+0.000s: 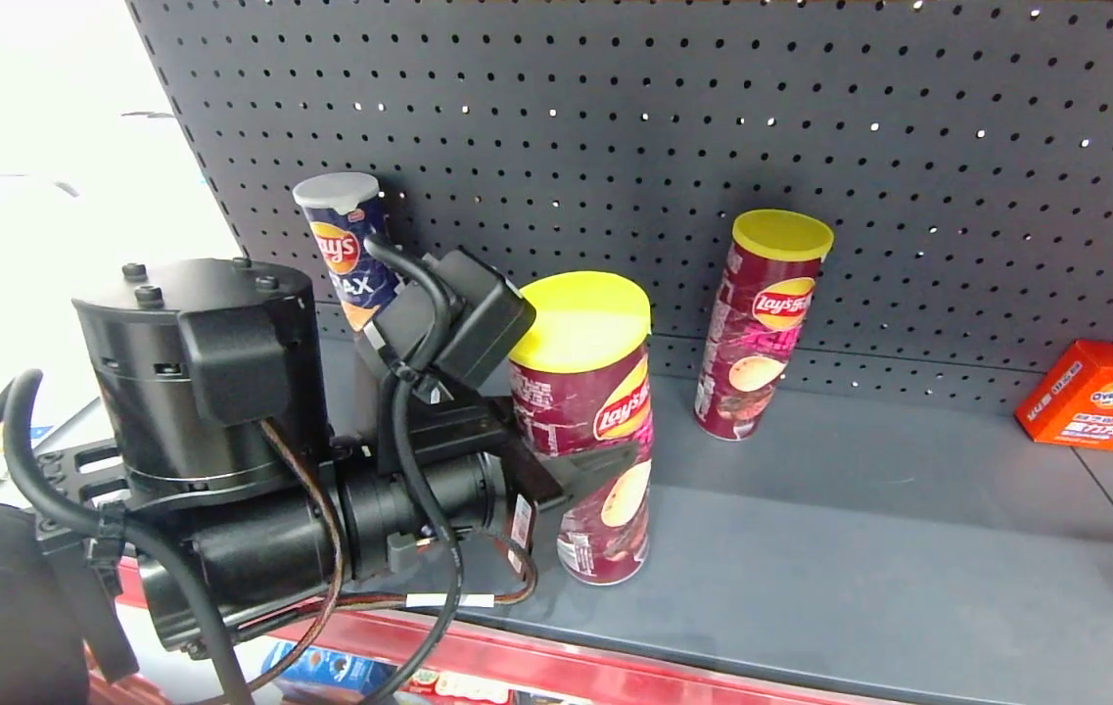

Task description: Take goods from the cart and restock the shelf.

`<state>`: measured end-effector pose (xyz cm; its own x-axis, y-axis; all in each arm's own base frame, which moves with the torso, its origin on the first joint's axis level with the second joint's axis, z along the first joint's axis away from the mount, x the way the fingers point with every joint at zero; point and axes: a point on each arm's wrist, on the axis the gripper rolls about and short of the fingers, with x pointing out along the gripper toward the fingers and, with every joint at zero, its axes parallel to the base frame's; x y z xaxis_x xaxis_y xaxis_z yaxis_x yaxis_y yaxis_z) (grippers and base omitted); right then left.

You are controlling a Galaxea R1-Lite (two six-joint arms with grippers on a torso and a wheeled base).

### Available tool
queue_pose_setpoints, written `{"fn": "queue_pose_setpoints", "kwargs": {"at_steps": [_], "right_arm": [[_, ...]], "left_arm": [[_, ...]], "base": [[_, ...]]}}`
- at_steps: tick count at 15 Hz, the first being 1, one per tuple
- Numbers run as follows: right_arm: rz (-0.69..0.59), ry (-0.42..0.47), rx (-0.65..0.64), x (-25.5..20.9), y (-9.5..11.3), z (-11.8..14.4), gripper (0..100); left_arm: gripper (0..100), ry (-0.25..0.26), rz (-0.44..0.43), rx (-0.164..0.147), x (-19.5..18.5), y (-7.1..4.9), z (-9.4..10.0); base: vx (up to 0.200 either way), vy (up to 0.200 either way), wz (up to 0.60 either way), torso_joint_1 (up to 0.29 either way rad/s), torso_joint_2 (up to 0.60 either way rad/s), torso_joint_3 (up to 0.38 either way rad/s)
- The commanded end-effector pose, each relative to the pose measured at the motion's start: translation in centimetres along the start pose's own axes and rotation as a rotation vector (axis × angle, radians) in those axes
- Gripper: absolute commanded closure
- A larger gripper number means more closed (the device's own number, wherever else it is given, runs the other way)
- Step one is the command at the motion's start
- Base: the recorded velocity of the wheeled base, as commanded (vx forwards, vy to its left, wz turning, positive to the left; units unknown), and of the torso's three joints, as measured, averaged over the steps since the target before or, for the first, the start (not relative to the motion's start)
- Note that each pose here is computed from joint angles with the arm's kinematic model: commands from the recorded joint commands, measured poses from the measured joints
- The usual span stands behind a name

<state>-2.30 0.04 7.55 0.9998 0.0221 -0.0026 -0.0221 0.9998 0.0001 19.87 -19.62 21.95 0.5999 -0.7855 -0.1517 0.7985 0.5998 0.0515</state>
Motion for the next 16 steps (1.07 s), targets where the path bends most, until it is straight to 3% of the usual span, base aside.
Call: {"fn": "queue_pose_setpoints", "kwargs": {"at_steps": [1,9,10,11,12,16], "right_arm": [[0.001,0.001,0.0,0.0,0.0,0.0,0],[-0.002,-0.001,-0.021,0.0,0.0,0.0,0],[-0.018,-0.088,-0.052,-0.6,0.0,3.2,0],[-0.015,-0.025,-0.034,0.2,0.0,7.0,0],[0.009,-0.004,-0.006,0.6,0.0,7.8,0],[0.15,0.009,-0.004,1.6,0.3,10.9,0]], "left_arm": [[100,-0.002,0.0,0.0,0.0,0.0,0.1],[100,-0.023,0.003,0.003,0.1,0.1,0.7],[100,-0.025,0.003,0.003,0.0,0.1,0.7],[100,-0.029,0.006,0.002,0.0,0.2,0.9],[100,-0.022,0.024,0.002,0.0,0.7,0.6],[100,-0.023,0.032,-0.002,0.0,1.0,0.7]], "base": [[0.0,0.0,0.0,0.0,0.0,0.0],[0.0,0.0,0.0,0.0,0.0,0.0],[0.0,0.0,0.0,0.0,0.0,0.0],[0.0,0.0,0.0,0.0,0.0,0.0],[0.0,0.0,0.0,0.0,0.0,0.0],[0.0,0.0,0.0,0.0,0.0,0.0]]}}
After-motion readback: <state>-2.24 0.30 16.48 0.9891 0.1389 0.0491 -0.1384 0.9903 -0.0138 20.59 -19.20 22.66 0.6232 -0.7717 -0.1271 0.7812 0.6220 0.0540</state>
